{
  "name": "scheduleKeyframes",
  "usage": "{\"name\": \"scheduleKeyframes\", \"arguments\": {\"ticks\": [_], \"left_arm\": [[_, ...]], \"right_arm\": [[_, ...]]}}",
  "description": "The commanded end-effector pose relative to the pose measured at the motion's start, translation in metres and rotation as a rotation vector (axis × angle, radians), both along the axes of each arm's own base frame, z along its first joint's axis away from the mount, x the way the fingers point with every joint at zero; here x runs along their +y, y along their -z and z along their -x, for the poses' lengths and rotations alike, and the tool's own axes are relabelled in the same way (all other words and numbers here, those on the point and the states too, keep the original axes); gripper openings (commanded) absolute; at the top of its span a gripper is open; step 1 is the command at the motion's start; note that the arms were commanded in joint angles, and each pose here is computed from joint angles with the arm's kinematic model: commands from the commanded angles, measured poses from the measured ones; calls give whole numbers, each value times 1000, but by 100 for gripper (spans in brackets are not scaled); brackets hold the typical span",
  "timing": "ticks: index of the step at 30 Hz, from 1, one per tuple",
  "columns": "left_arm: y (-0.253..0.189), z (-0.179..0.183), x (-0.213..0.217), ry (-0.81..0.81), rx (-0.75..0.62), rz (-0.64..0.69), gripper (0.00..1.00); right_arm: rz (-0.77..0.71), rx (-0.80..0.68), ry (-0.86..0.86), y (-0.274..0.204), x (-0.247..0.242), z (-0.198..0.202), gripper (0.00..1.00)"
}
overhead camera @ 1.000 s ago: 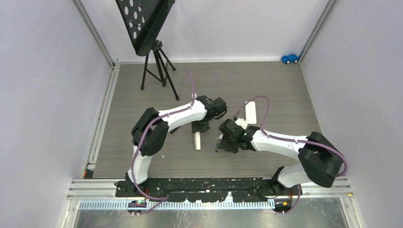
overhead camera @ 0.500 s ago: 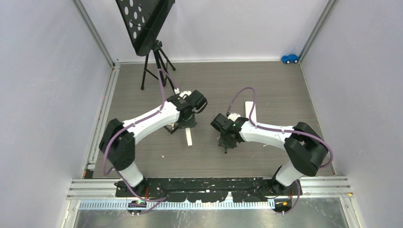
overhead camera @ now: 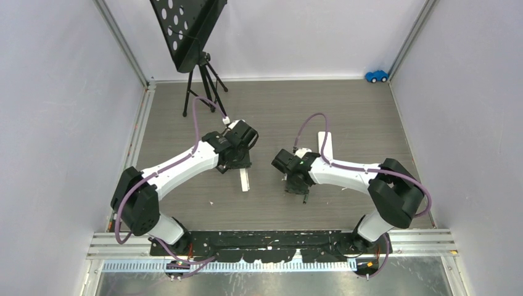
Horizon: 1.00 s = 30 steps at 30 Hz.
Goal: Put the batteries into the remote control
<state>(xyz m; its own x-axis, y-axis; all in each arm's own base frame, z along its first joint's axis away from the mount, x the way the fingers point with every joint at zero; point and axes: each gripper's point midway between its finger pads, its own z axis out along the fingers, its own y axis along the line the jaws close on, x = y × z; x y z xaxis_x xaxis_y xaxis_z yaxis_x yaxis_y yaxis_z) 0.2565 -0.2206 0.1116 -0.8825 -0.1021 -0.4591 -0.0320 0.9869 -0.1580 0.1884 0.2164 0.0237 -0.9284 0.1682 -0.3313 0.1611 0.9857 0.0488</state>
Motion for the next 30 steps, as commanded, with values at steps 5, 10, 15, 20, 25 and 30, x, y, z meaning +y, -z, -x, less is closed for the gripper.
{"name": "scheduleKeyframes", "arguments": {"ticks": [5, 10, 15, 20, 25, 30], "left_arm": [[-22, -6, -9, 58, -89, 101, 0], [-19, -4, -10, 67, -84, 111, 0], [-16, -3, -10, 79, -73, 113, 0], [-14, -3, -10, 83, -65, 117, 0], [-14, -2, -10, 84, -62, 122, 0], [-15, -2, -10, 84, -60, 125, 0]], "right_arm": [[32, -112, 80, -42, -21, -6, 39], [124, -122, 188, -37, -61, 10, 56], [118, -101, 269, -24, -84, 26, 67], [19, -93, 347, -16, -93, 29, 73], [-60, -44, 421, 0, -108, 34, 72], [-83, -20, 444, 2, -112, 34, 56]]}}
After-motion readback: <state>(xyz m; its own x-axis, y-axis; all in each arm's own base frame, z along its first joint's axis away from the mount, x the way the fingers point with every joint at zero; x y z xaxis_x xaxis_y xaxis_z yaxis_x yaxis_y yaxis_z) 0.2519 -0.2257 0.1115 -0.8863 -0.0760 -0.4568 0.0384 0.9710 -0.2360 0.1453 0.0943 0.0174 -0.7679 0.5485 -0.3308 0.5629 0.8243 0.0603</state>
